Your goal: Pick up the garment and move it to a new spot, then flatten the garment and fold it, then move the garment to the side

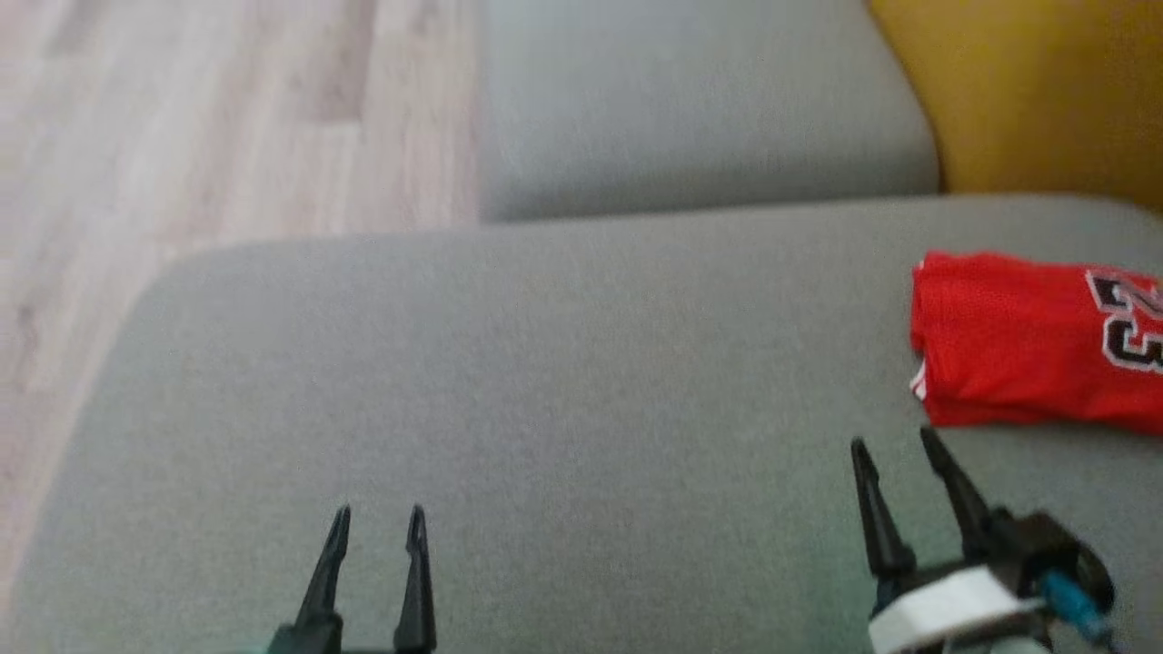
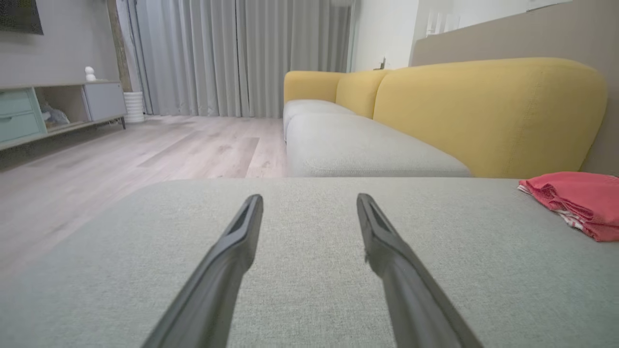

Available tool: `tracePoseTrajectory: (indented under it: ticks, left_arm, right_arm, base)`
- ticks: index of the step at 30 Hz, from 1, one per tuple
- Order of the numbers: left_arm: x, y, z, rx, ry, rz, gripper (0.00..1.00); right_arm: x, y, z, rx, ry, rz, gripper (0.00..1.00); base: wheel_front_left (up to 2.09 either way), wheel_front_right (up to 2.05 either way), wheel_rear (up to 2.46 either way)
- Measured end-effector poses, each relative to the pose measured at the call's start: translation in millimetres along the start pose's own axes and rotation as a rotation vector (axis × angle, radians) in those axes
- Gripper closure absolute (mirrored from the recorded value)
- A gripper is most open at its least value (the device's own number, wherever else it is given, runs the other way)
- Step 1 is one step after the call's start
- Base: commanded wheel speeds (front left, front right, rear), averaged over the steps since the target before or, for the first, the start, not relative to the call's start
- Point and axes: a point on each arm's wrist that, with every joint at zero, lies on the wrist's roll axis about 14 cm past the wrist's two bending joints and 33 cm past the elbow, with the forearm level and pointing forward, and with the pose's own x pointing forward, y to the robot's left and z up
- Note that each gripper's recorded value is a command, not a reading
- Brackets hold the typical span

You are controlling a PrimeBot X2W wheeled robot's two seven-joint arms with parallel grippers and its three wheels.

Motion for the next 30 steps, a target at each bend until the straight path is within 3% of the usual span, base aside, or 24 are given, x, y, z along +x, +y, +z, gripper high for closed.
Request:
tracePoseTrajectory:
  ticks: [10, 17, 18, 24, 30]
  left_arm:
    - [-41, 26, -2, 0.017, -0.019, 0.088, 0.0]
    - [-42, 23, 1, 0.035, -0.032, 0.064, 0.0]
    - [-41, 22, 2, 0.037, -0.033, 0.055, 1.0]
    - [-57, 23, -35, 0.019, 0.091, 0.065, 1.0]
    - [-55, 26, -40, -0.063, 0.121, 0.082, 1.0]
  right_arm:
    - [-37, 6, -4, 0.025, -0.01, -0.026, 0.0]
    - [-39, 3, -3, 0.029, -0.016, -0.039, 0.0]
    - [-39, 2, -2, 0.034, -0.018, -0.041, 1.0]
    - [-56, 1, -40, 0.066, 0.103, -0.06, 1.0]
    - [-57, -5, -44, 0.149, 0.12, -0.096, 1.0]
  base:
    - [0.0, 0.0, 0.0]
    - [0.0, 0.0, 0.0]
    - [0.0, 0.0, 0.0]
    - [0.0, 0.0, 0.0]
    - [0.0, 0.0, 0.0]
